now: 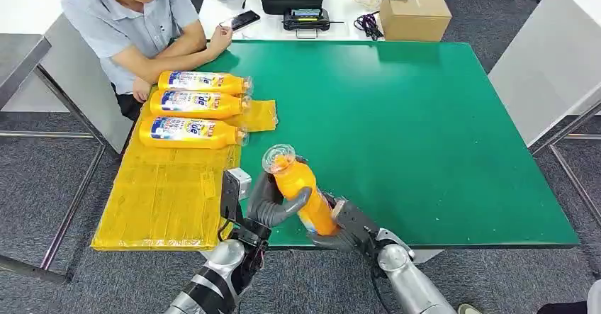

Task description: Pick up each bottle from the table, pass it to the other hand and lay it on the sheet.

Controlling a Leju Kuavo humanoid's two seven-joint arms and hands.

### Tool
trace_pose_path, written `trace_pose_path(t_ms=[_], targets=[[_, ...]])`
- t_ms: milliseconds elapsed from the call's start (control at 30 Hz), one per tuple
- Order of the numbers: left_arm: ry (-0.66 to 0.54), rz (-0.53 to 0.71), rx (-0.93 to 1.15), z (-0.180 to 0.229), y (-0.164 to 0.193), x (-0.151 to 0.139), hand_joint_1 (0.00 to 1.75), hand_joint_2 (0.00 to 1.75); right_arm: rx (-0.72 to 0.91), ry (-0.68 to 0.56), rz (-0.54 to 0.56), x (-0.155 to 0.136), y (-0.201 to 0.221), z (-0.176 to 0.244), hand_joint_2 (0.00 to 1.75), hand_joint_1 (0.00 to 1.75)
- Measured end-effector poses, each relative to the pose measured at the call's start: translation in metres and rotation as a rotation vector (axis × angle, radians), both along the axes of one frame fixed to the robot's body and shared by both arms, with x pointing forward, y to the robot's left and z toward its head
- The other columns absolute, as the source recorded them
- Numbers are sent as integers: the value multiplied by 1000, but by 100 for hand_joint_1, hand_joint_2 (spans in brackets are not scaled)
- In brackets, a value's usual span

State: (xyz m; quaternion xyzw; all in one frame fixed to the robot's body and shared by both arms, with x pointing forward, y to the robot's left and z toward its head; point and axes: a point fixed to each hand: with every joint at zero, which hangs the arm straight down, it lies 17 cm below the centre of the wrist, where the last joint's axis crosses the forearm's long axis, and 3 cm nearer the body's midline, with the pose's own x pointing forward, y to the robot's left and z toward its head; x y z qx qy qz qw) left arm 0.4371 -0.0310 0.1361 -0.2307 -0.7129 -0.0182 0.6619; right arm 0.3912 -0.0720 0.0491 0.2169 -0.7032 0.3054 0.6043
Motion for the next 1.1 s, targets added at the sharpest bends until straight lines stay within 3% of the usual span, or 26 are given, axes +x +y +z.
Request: trace_pose_path(t_ms=[567,833,1100], targets=[[-177,75,111,50,21,5,175,175,-35,-47,-87,10,-2,8,175,0],[-385,188,365,84,35,5,175,175,-54,-58,-108,8,-6,6,175,0],[-497,274,559,102,45,5,175,175,-56,-59,-111,7,-5,6,175,0]])
